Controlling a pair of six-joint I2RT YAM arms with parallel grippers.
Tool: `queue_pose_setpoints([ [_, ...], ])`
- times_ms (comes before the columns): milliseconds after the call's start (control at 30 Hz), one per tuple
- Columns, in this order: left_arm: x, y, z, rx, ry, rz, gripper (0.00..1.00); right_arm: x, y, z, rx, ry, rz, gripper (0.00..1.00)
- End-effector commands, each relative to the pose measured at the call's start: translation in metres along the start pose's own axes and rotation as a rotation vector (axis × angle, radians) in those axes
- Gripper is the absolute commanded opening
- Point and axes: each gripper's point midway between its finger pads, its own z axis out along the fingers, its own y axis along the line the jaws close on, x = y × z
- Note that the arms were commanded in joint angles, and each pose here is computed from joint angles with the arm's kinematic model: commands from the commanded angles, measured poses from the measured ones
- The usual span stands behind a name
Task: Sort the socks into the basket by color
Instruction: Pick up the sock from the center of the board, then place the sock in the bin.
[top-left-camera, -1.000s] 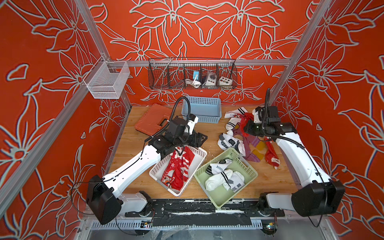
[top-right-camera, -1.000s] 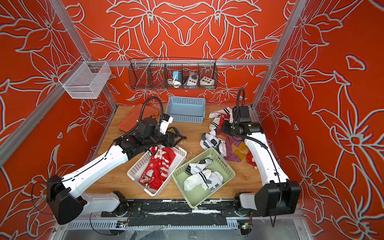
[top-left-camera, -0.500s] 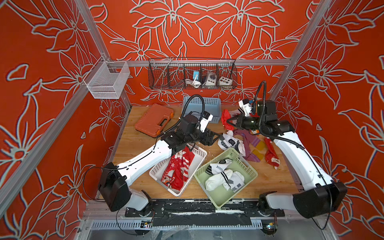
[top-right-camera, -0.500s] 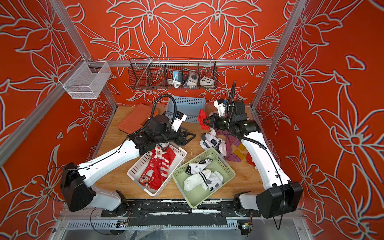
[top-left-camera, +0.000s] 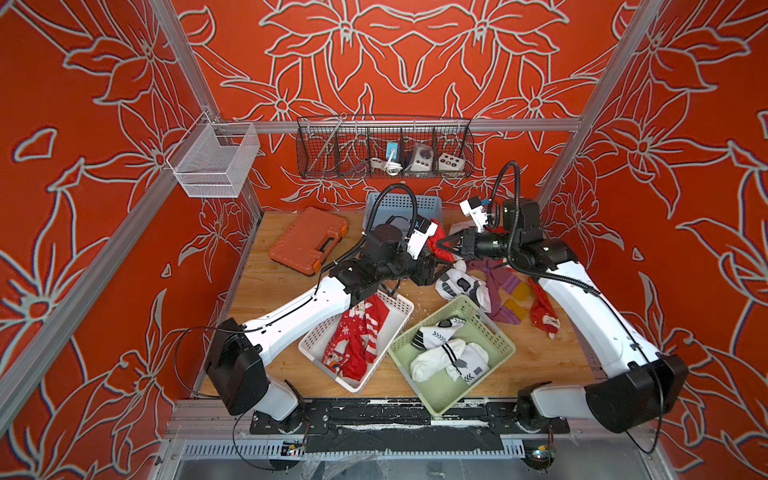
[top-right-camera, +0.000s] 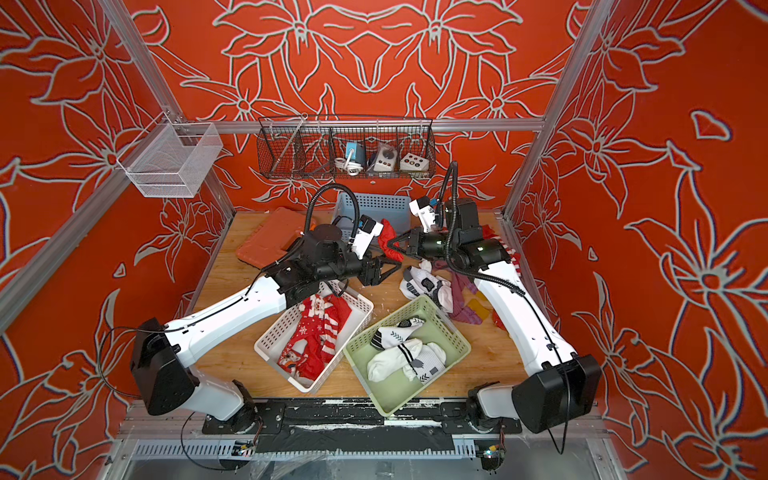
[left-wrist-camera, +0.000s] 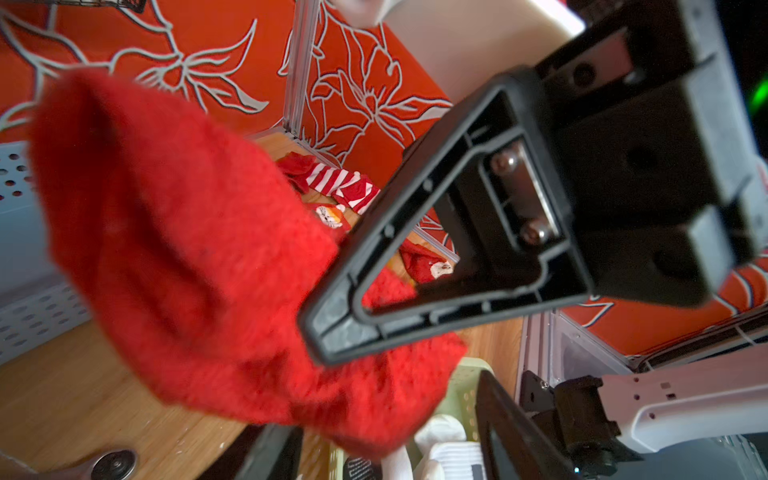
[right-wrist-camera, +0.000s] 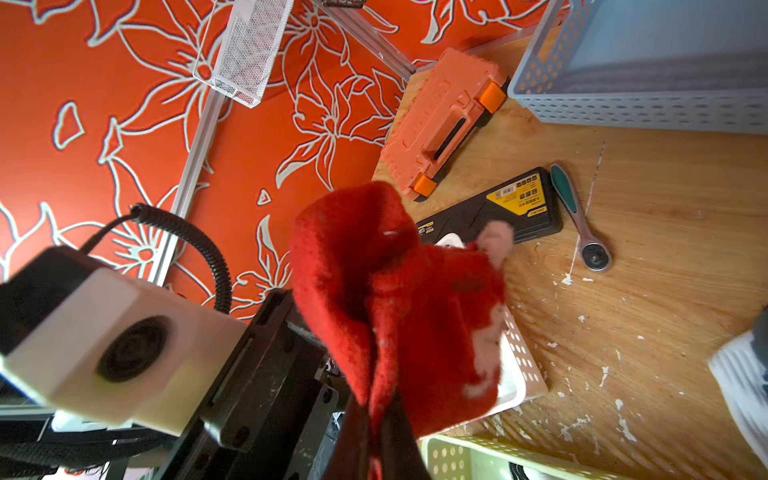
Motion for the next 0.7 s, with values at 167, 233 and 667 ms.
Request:
queue_pose_setpoints([
  [167, -0.015, -0.004, -0.002, -0.001, -0.039, 0.052, 0.00, -0.001, 0.025, 0.005, -0.083, 0.027, -0.057, 0.00],
  [233, -0.016, 0.000, -0.005, -0.033, -0.040, 0.056, 0.00, -0.001, 0.024, 0.005, -0.077, 0.032, -0.059, 0.00],
  [667, 0.036, 0.033, -0.059, -0.258, 0.131, -0.067, 0.00, -0.024, -0.008, 0.000, 0.082, 0.012, -0.074, 0.98],
])
